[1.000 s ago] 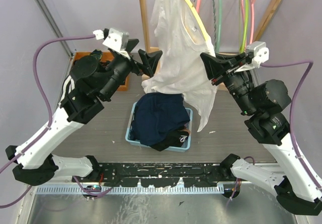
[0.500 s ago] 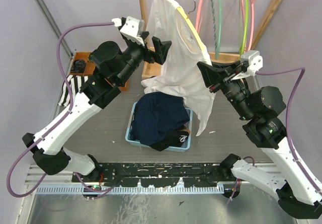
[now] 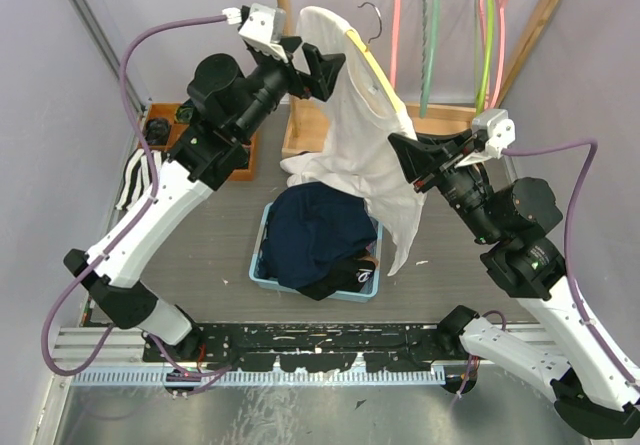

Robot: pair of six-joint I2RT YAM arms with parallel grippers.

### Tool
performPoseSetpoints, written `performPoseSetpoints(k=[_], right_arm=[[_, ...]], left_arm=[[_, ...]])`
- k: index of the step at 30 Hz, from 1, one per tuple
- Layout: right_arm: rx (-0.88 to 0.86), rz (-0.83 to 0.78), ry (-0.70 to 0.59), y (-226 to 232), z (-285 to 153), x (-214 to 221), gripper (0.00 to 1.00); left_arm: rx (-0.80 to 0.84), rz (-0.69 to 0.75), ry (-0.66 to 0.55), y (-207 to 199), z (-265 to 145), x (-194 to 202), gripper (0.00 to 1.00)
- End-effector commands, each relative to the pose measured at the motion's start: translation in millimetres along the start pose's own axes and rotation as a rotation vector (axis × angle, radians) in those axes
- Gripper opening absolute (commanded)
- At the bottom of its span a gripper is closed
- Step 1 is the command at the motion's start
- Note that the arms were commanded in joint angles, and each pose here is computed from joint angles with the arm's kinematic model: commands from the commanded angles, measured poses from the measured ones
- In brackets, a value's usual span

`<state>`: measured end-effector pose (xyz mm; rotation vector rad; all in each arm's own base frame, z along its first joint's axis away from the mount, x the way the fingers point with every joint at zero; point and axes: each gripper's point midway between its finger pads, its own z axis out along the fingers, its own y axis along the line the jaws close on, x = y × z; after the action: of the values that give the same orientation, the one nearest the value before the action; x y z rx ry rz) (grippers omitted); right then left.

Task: Remove the t-shirt from the hanger

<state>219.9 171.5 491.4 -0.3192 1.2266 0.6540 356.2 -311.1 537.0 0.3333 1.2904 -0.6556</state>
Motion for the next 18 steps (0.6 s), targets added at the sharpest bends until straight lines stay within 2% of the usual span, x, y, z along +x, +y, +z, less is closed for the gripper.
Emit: performPoseSetpoints(k=[1, 6, 8, 11, 12, 16, 18], right_arm=[[-0.042, 0.010, -0.175, 9, -5, -50, 0.01], [-0.038, 0.008, -0.171, 9, -6, -48, 0.01], [-0.034, 0.008, -0.168, 8, -6, -48, 0.01], [-0.025, 0.006, -0.166, 6, -8, -47, 0.01], [-0.022, 0.006, -0.164, 5, -8, -47, 0.01], [-0.005, 0.006, -0.156, 2, -11, -44, 0.01], [0.007, 0.003, -0.152, 0, -13, -41, 0.01]], left_arm=[[0.042, -0.023, -0.030, -6, 10, -10, 0.98], [0.051, -0.031, -0.027, -4, 21, -7, 1.00], [0.050, -0.032, -0.022, -3, 24, -5, 0.93], [0.049, -0.038, -0.025, -1, 25, -6, 0.66], [0.049, -0.038, -0.028, 0, 25, -7, 0.53], [0.038, -0.036, -0.033, 4, 26, -8, 0.12], [0.026, -0.037, -0.034, 8, 26, -9, 0.01]])
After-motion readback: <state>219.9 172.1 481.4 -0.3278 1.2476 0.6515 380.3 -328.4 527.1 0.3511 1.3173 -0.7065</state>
